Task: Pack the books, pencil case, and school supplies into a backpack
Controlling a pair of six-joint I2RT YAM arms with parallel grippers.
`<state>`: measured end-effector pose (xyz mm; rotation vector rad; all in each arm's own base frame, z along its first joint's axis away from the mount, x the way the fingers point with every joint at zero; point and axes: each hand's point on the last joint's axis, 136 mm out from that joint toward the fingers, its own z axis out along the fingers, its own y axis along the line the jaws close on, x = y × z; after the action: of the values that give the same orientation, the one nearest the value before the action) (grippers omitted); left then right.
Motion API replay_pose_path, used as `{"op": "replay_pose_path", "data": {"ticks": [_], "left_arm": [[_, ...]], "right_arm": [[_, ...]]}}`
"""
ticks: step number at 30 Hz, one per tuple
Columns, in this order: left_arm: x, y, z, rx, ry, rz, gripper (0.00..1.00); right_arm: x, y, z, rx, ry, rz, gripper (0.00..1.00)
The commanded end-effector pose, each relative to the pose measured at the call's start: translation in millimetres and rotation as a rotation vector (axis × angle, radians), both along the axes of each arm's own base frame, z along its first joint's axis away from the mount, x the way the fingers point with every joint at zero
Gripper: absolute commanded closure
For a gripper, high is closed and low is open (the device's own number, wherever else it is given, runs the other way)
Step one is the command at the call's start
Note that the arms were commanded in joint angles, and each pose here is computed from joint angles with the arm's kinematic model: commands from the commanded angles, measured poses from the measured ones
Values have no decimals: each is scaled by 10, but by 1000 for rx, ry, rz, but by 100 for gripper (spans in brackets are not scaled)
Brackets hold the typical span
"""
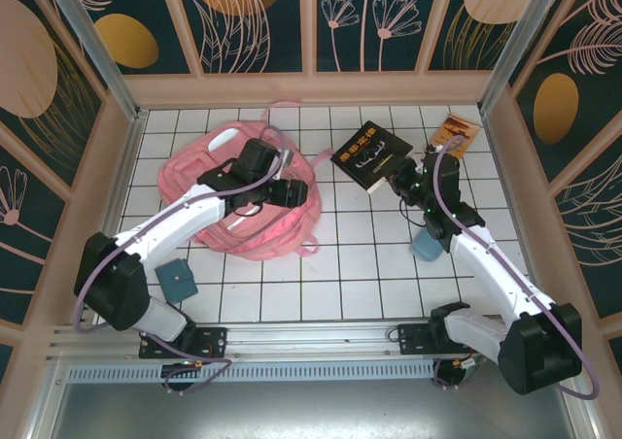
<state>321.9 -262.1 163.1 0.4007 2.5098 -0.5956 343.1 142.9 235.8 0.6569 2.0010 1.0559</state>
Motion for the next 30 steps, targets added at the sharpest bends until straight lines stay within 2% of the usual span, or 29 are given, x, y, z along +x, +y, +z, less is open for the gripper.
{"op": "replay_pose_path", "data": {"ticks": [1, 8, 16, 27, 30], "left_arm": [[-128, 6, -241, 107, 68, -105, 32], [-35, 38, -506, 213, 109, -120, 40], [-196, -134, -634, 167, 177, -269, 57], [-99, -116, -801, 238, 184, -289, 74], [-31, -112, -734, 255, 157, -284, 82]], "right_arm": [[13, 1, 310, 17, -107, 8, 95], [-4, 12, 285, 19, -100, 19, 95], [-22, 3, 251, 16, -88, 18, 95], [-29, 5, 280, 20, -90, 21, 95], [-44, 3, 280, 16, -89, 23, 95]]}}
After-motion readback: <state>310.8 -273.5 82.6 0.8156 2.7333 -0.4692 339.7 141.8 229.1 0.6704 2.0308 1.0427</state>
